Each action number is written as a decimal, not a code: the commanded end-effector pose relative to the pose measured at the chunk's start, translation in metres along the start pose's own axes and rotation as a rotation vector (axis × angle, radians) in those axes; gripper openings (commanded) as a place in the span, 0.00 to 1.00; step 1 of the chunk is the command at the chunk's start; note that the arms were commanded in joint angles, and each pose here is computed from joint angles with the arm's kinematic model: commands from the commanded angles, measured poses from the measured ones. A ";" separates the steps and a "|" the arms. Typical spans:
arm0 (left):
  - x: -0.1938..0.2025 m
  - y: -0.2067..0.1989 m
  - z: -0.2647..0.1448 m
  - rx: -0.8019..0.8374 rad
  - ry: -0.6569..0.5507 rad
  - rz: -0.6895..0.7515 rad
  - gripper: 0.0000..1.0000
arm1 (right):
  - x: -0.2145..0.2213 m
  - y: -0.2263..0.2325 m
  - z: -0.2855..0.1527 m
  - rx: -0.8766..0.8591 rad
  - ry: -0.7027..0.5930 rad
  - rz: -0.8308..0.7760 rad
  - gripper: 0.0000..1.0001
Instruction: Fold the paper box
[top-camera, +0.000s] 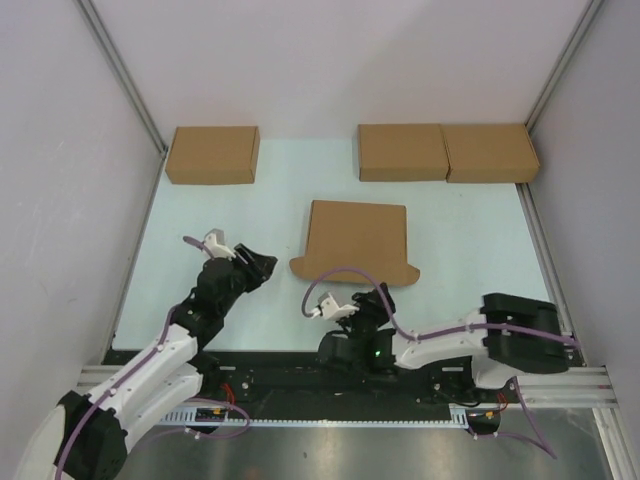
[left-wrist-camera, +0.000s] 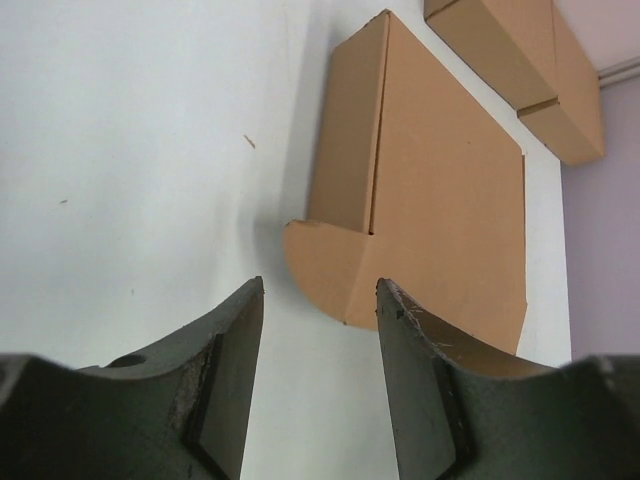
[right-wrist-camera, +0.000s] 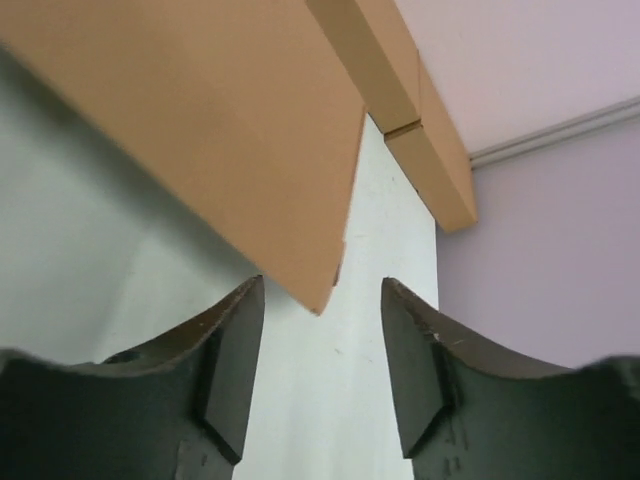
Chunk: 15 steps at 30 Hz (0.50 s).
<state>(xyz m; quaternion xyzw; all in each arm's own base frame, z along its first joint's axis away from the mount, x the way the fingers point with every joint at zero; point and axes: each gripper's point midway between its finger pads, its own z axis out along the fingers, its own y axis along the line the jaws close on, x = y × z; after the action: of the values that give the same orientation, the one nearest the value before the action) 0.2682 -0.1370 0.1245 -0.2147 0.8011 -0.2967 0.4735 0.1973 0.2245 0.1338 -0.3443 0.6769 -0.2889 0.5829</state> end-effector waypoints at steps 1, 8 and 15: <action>-0.001 0.011 -0.008 -0.028 -0.043 -0.098 0.54 | 0.001 -0.017 -0.019 0.326 -0.123 -0.066 0.44; 0.004 0.023 -0.015 -0.030 -0.063 -0.117 0.54 | 0.009 0.069 -0.023 0.099 -0.250 -0.254 0.62; 0.006 0.030 -0.017 -0.055 -0.062 -0.096 0.54 | 0.003 0.067 -0.022 0.101 -0.251 -0.208 0.77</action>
<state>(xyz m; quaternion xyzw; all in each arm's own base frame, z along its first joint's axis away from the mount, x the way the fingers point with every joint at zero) 0.2476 -0.1188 0.1061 -0.2620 0.7885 -0.2956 0.4714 0.1584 0.2608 0.0487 -0.3113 0.6666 -0.2991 0.6077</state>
